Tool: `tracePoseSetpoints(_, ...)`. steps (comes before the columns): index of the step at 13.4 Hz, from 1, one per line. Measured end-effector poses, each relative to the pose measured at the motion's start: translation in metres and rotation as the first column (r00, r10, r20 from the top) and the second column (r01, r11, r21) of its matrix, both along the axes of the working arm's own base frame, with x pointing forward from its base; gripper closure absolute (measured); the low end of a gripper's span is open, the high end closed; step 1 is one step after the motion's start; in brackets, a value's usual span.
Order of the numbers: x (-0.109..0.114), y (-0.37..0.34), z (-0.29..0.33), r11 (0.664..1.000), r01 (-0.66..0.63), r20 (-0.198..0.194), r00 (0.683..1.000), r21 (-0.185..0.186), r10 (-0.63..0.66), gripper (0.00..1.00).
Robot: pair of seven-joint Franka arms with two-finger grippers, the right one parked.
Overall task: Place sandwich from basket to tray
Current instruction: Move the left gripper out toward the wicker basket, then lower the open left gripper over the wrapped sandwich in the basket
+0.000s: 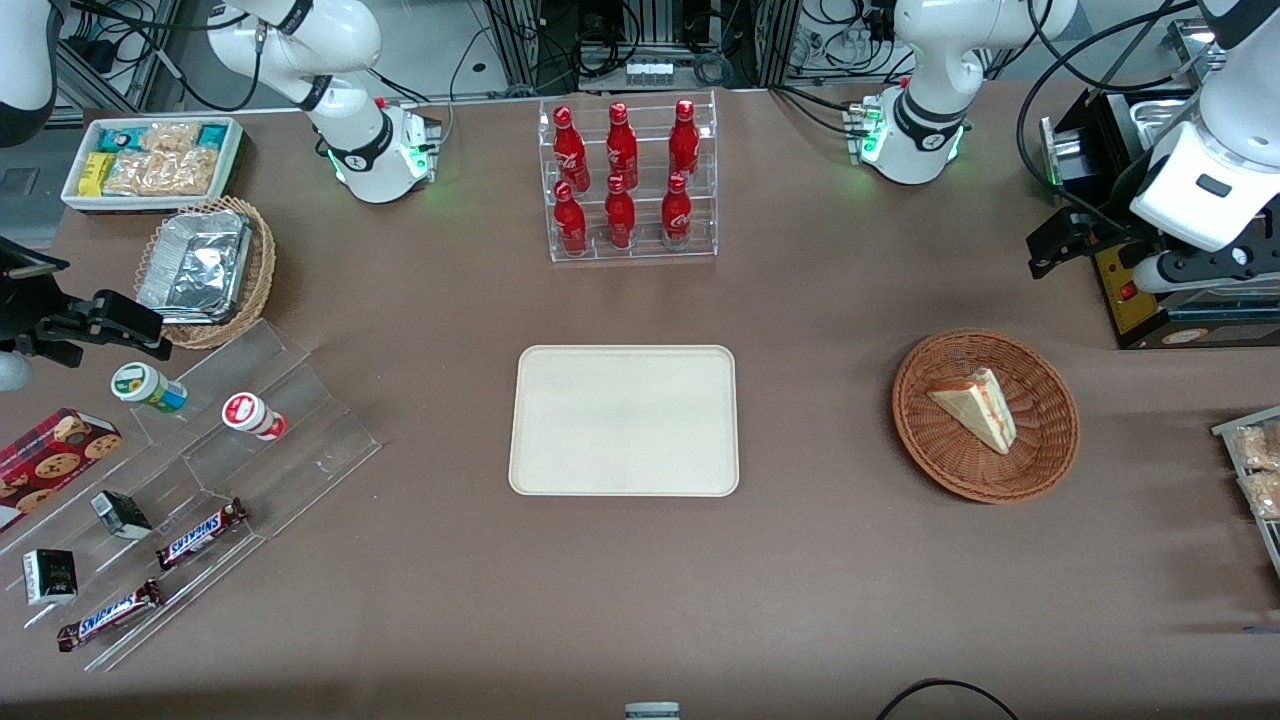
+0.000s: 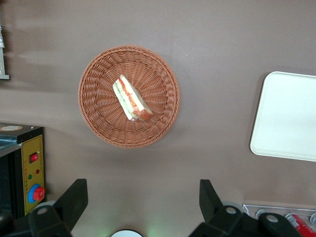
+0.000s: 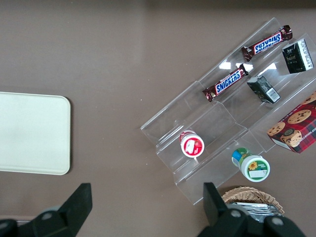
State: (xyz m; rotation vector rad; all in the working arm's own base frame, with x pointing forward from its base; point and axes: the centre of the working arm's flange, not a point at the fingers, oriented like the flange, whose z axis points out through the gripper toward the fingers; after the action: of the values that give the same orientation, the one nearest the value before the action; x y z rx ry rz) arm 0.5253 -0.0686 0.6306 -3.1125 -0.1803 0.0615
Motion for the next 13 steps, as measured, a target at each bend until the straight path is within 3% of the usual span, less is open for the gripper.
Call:
tracePoseSetpoints(3, 0.009, 0.01, -0.016, 0.999, -0.035, -0.03, 0.999, 0.001, 0.035, 0.0)
tracePoseSetpoints(7, 0.03, 0.031, -0.056, 0.997, -0.078, -0.101, 0.992, 0.01, 0.079, 0.0)
tracePoseSetpoints(10, 0.042, 0.048, -0.082, 0.992, -0.127, -0.129, 0.983, 0.03, 0.129, 0.0)
tracePoseSetpoints(13, 0.045, 0.059, -0.131, 0.97, -0.235, -0.173, 0.955, 0.06, 0.242, 0.0)
